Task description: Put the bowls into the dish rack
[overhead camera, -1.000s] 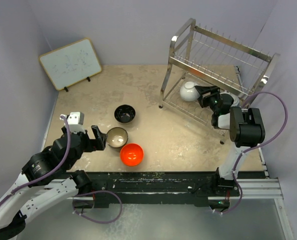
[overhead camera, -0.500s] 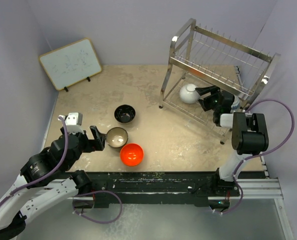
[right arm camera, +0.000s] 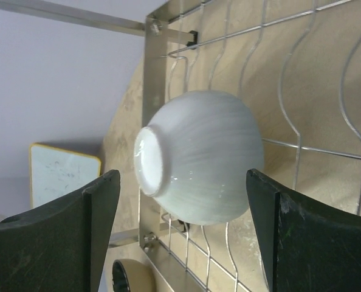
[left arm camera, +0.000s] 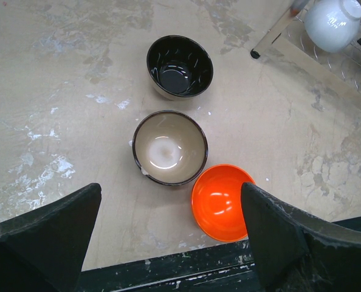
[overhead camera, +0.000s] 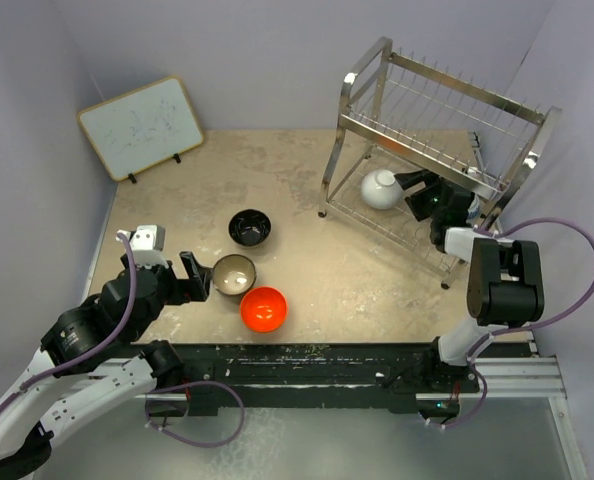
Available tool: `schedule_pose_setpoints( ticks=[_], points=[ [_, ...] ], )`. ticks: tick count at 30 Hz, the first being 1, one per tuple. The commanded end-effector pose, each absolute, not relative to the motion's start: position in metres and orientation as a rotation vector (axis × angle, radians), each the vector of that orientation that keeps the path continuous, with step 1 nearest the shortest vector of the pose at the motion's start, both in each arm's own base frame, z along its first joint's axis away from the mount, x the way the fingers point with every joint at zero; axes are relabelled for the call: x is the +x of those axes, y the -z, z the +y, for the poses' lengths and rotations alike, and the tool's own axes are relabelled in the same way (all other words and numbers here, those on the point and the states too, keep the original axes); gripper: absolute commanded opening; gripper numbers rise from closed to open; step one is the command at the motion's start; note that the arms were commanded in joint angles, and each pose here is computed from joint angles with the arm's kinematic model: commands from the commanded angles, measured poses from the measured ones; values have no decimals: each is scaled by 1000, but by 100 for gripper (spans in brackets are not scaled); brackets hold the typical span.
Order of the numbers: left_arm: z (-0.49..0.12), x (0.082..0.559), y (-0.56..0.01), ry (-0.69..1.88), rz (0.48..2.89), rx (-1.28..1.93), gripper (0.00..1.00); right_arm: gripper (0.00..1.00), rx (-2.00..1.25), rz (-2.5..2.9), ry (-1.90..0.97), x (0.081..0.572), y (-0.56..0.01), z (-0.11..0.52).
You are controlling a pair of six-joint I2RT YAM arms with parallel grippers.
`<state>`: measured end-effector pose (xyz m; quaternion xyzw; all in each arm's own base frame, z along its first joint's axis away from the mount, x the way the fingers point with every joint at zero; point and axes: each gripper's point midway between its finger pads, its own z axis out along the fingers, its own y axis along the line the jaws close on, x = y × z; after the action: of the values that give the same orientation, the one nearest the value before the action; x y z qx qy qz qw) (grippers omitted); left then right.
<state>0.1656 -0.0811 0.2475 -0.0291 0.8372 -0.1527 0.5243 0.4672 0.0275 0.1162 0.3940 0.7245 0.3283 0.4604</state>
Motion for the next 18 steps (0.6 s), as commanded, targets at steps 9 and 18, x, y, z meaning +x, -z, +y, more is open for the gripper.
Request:
schedule_pose_setpoints(
  ticks=[9,18],
  points=[
    [-84,169,-252,378,1983,-75,99,84,682,1694,-930,453,-179,59],
    [-83,169,-252,378,1981,-79,99,83,527,1733,-1037,453,-184,114]
  ],
)
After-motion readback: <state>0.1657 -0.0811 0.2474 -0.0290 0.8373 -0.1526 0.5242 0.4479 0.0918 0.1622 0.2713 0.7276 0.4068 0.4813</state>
